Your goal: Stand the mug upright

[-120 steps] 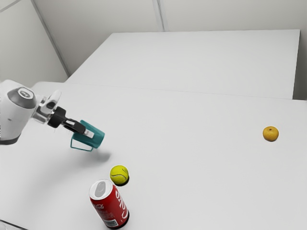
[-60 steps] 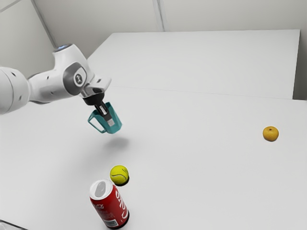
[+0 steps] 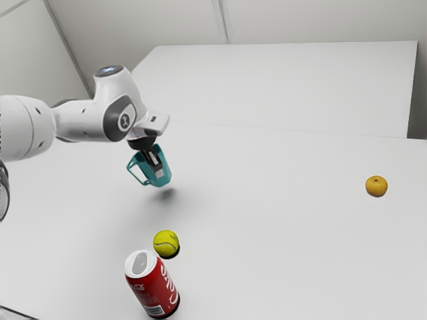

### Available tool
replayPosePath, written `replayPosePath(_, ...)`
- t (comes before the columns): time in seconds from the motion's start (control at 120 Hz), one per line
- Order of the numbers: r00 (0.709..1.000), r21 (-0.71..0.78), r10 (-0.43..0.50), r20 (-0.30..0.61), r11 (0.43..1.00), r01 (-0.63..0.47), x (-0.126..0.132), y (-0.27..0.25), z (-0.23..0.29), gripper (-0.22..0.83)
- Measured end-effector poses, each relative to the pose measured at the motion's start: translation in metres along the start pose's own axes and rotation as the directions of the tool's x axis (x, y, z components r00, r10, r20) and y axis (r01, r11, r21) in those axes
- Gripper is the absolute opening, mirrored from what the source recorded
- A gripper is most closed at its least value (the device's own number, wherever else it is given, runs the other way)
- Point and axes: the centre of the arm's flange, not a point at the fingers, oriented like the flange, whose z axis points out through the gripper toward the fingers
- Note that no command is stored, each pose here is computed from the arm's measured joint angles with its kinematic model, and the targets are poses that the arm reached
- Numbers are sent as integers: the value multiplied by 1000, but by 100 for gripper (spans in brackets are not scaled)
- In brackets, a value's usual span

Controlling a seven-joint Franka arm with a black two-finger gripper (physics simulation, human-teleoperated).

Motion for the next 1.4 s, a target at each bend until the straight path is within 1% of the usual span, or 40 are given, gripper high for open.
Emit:
replayPosePath(0.1, 1000, 2, -9, 11, 1000, 9, 3, 5, 10, -17)
replayPosePath(0.417, 998, 11, -50, 23, 999, 50, 1, 10, 33, -17)
replayPosePath(0.842, 996, 22, -87, 32, 996, 86, 0, 12, 51, -16)
replayPosePath(0.983, 995, 19, -94, 29, 995, 93, -1, 12, 52, -8)
replayPosePath(1.258, 995, 20, -97, 24, 995, 96, -1, 12, 53, 16)
replayPosePath(1.4, 995, 21, -96, 19, 995, 96, -1, 12, 51, 26)
